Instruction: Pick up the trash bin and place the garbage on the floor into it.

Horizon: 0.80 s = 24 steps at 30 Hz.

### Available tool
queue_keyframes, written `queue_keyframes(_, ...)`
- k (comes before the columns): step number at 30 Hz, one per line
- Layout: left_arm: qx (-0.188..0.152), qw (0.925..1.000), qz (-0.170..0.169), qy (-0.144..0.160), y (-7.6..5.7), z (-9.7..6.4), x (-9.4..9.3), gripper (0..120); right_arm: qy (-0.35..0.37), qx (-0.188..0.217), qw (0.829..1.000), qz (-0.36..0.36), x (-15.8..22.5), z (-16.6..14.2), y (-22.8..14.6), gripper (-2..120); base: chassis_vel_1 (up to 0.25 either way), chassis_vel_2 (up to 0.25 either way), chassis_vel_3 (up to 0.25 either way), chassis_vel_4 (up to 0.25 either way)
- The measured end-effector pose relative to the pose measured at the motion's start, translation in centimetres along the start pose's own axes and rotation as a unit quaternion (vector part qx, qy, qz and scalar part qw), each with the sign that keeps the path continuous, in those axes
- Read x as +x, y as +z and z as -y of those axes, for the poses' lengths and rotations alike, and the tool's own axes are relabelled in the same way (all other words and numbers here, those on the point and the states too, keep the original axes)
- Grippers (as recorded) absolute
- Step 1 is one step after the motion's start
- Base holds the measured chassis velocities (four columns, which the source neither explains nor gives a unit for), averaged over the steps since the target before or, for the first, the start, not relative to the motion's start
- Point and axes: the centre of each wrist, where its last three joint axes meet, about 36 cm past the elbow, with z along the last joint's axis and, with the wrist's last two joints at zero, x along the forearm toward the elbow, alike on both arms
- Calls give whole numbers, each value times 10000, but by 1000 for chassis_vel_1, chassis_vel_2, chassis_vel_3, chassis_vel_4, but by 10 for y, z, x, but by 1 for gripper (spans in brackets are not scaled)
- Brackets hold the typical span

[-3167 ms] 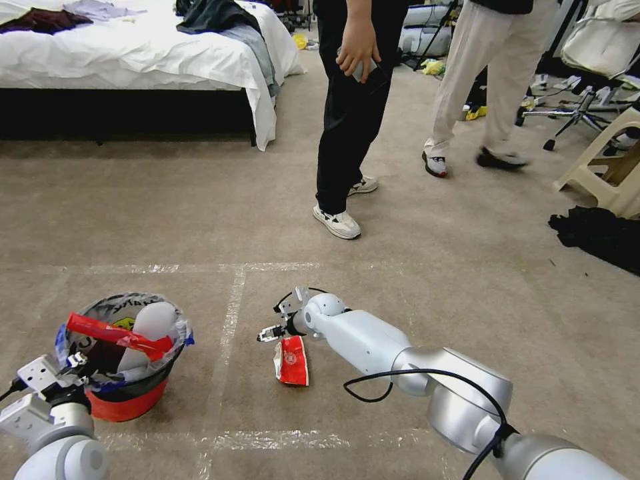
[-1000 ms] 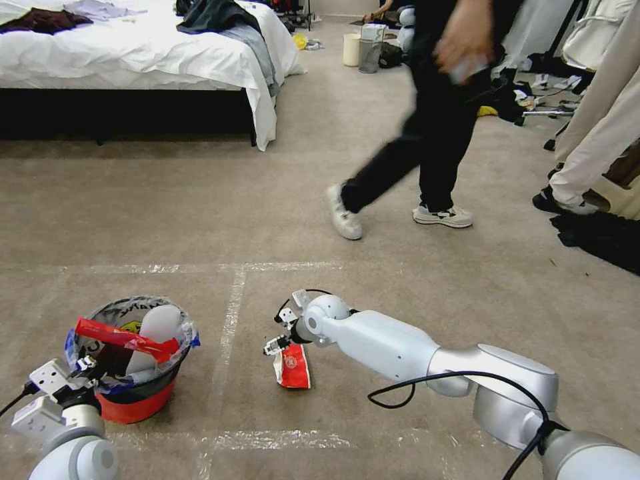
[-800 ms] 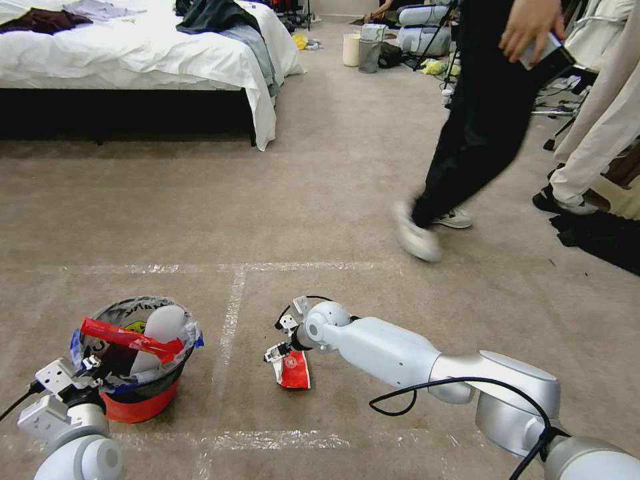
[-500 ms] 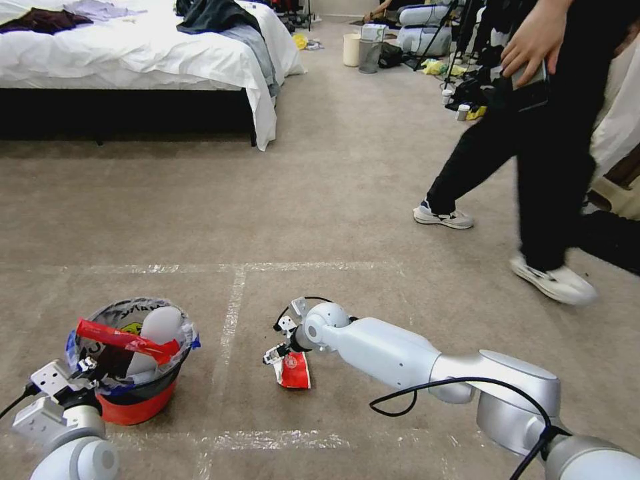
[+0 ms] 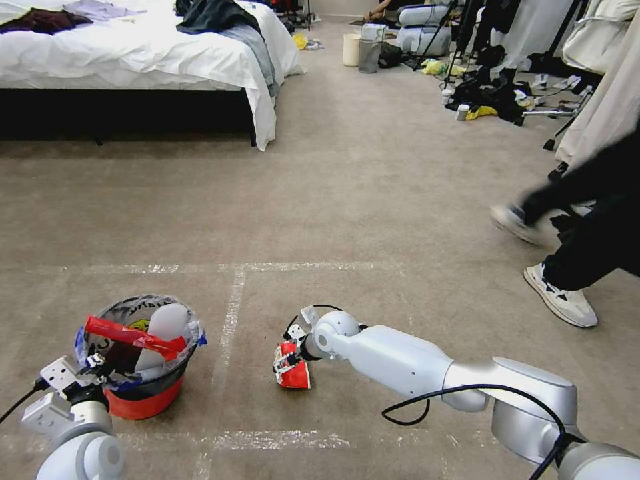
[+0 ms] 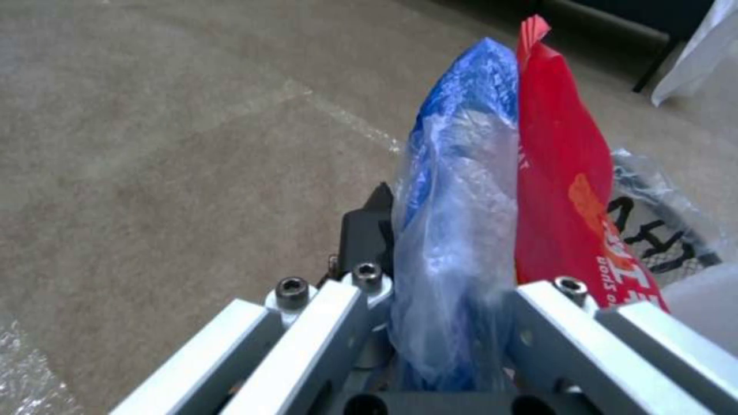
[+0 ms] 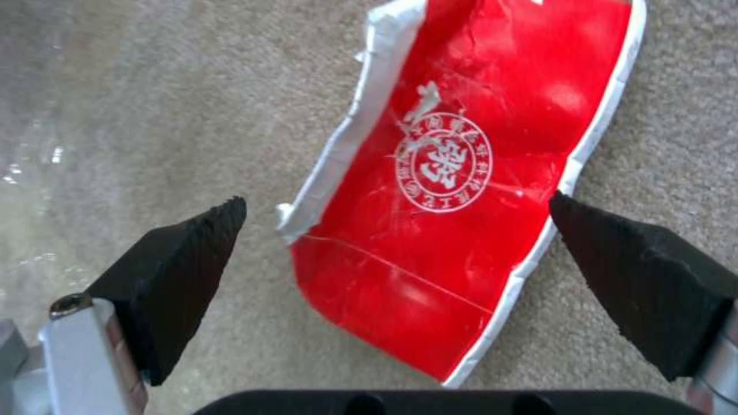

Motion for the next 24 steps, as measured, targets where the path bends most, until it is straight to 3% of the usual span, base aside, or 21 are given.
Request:
queue_keyframes(4, -1, 10000, 0, 24, -1, 0, -1, 4, 45, -86, 10000, 13, -8, 1, 3, 90, 0, 0, 0, 0)
queue_keyframes(6, -6, 10000, 6, 36, -3, 0, -2, 4, 60, -110, 9999, 13, -12, 2, 8, 79, 0, 0, 0, 0)
queue_keyframes(16, -18, 10000, 15, 39, -4, -2, -2, 4, 35, -104, 9999, 62, -15, 9, 16, 43, 0, 0, 0, 0)
queue_keyframes(18, -16, 10000, 15, 40, -4, -1, -2, 4, 37, -103, 9999, 68, -15, 9, 16, 42, 0, 0, 0, 0)
queue_keyframes(20, -8, 10000, 0, 57, -3, 0, -1, 4, 49, -106, 9999, 119, -14, 10, 15, 28, 0, 0, 0, 0)
queue_keyframes(21, -8, 10000, 0, 57, -3, 0, -1, 4, 49, -106, 9999, 119, -14, 10, 15, 28, 0, 0, 0, 0)
queue_keyframes(24, -5, 10000, -11, 72, -2, 1, 1, 4, 51, -115, 9998, 184, -15, 11, 17, 12, 0, 0, 0, 0)
